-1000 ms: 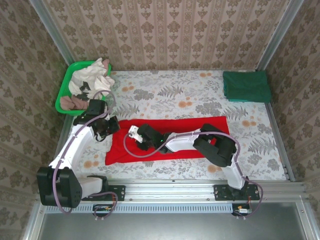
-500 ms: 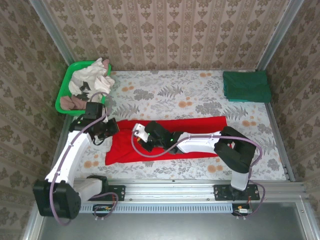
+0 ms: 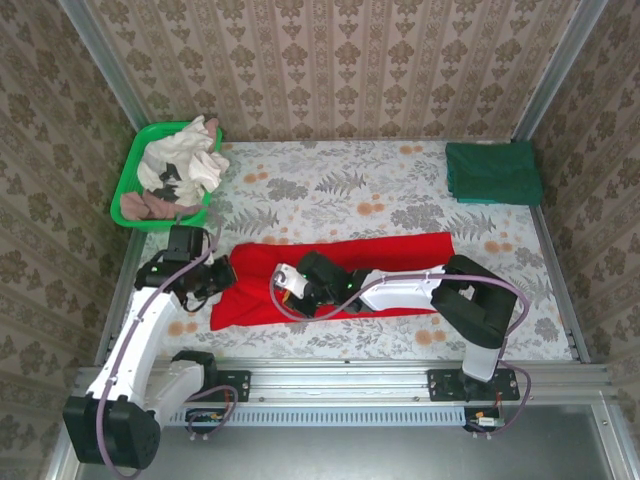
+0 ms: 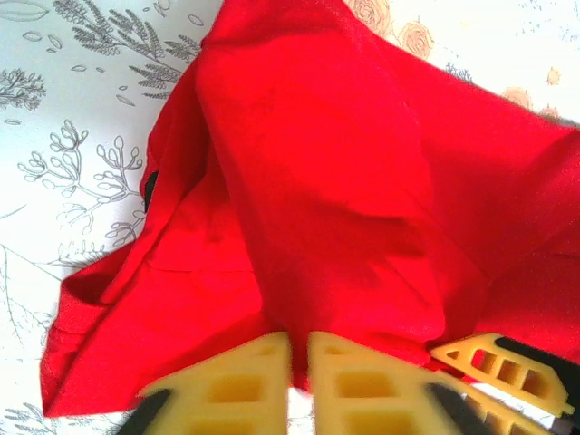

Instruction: Fold and stack the t-shirts

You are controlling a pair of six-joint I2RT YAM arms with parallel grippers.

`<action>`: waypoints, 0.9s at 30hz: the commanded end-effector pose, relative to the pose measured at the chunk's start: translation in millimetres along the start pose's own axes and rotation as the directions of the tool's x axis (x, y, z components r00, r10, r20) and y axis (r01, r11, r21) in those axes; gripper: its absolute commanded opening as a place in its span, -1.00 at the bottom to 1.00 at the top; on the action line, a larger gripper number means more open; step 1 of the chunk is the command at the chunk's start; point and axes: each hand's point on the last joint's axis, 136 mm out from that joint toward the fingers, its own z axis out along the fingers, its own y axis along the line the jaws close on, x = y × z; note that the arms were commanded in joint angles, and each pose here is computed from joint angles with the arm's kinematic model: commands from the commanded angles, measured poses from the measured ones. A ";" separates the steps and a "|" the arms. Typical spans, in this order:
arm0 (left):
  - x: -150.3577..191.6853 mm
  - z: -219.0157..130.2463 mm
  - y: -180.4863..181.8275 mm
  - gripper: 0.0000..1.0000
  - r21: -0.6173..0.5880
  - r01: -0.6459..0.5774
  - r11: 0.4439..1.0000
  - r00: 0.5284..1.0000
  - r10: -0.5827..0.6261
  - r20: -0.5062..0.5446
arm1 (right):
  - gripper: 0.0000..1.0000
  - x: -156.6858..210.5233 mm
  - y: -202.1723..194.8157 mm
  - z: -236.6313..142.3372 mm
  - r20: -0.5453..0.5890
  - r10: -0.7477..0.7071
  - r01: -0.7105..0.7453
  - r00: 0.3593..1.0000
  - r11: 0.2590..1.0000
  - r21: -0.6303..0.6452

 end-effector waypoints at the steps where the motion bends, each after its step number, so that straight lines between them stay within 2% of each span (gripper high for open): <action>1: 2.9 -5.1 8.4 -0.50 -0.041 0.025 0.999 1.000 -0.025 0.006 | -0.65 27.4 11.3 6.8 -0.104 0.005 -0.010 0.995 0.999 -0.051; 3: 3.3 -5.6 10.5 -0.40 -0.045 0.028 0.999 1.000 -0.027 0.014 | -0.58 32.4 11.3 6.3 -0.122 0.002 -0.008 0.993 0.999 -0.049; 6: 0.3 -7.4 14.3 -0.34 -0.064 0.035 0.997 0.999 -0.033 0.029 | -0.36 32.0 13.3 2.5 -0.125 0.001 -0.008 0.992 0.998 -0.058; 7: -1.7 -6.6 13.0 -0.30 -0.059 0.036 0.998 0.999 -0.034 0.032 | -0.17 28.9 16.0 0.8 -0.122 0.004 -0.013 0.993 0.997 -0.074; 8: -4.3 -5.1 10.7 -0.30 -0.047 0.035 0.998 0.999 -0.033 0.037 | -0.08 26.3 19.5 -1.3 -0.119 0.004 -0.016 0.993 0.996 -0.093; 12: -18.2 14.0 -2.9 -0.32 -0.006 0.013 1.000 1.000 -0.013 0.023 | 0.01 13.7 27.5 -11.7 -0.096 0.014 -0.027 0.995 0.991 -0.133; 14: -27.4 26.3 -11.2 -0.32 0.000 -0.017 1.000 1.000 0.017 0.008 | 0.01 6.7 17.3 -20.5 -0.059 0.042 -0.047 0.997 0.995 -0.084; 17: -45.8 49.0 -30.0 -0.32 0.017 -0.061 0.998 0.998 0.061 -0.011 | 0.10 3.4 -31.1 -37.3 0.004 0.169 -0.168 0.986 0.980 0.107; 20: -58.5 83.6 -44.7 -0.30 0.029 -0.091 0.995 0.994 0.092 -0.054 | 0.18 23.7 -102.2 -59.6 0.049 0.366 -0.361 0.929 0.869 0.339; 22: -58.6 114.2 -42.4 -0.33 0.032 -0.070 0.997 0.992 0.073 -0.101 | 0.23 51.5 -143.0 -74.0 0.051 0.503 -0.465 0.863 0.750 0.470; 27: -52.7 169.0 -19.5 -0.36 -0.031 -0.034 0.999 0.983 0.028 -0.182 | 0.26 123.2 -185.0 -105.0 0.014 0.698 -0.508 0.716 0.507 0.696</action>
